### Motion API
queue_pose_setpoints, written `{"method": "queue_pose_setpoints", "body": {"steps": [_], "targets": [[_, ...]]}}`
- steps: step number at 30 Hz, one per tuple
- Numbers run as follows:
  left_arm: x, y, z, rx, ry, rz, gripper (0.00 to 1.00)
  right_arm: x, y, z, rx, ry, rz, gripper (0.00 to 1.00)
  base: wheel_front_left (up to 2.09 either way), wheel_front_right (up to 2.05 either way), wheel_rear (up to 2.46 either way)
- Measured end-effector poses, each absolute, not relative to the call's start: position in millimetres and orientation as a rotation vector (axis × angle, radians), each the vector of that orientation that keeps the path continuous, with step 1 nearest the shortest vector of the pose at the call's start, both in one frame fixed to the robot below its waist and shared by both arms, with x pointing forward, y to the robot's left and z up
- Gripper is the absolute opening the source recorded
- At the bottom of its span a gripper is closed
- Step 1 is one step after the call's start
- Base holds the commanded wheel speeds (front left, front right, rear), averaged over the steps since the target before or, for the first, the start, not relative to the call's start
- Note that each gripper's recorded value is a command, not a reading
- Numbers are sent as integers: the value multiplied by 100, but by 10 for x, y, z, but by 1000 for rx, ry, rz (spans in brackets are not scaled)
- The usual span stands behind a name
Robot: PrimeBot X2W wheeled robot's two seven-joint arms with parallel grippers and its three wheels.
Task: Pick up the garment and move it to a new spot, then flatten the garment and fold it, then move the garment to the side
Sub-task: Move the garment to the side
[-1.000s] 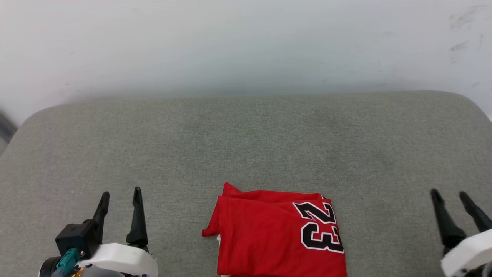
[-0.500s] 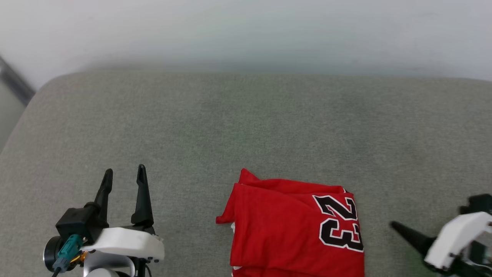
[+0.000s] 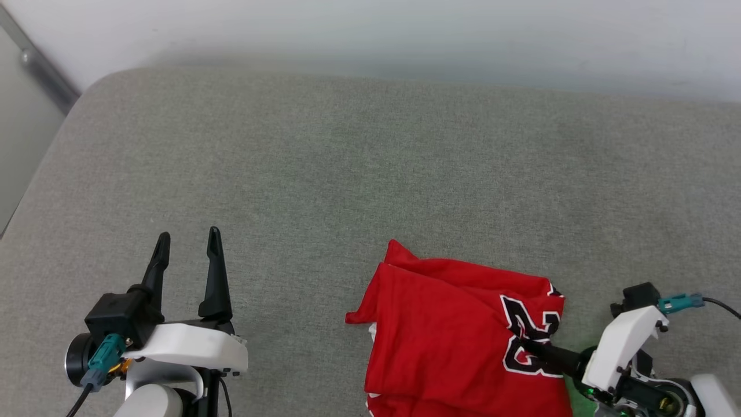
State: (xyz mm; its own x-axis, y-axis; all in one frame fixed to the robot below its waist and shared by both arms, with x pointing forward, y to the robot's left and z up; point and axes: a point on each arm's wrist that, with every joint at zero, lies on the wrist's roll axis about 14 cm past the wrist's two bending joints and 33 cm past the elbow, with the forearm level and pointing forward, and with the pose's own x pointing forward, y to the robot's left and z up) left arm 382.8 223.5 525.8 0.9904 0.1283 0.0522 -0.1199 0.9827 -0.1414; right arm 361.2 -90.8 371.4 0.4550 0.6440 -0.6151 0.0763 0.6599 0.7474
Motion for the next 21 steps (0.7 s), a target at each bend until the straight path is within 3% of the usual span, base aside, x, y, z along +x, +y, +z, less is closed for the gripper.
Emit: {"method": "queue_pose_setpoints", "body": {"steps": [8,13,21], "targets": [[3819,1931,5338,-126,-76,19,100,3765,-1224,4080,540,855,389,0,0,0,0],[3961,1583,5427,-129,-99,-91,100,3784,-1821,4149,337,787,255,0,0,0,0],[4297,780,5568,-148,-145,-324,100,3729,-2732,4283,210,726,6,0,0,0,0]]}}
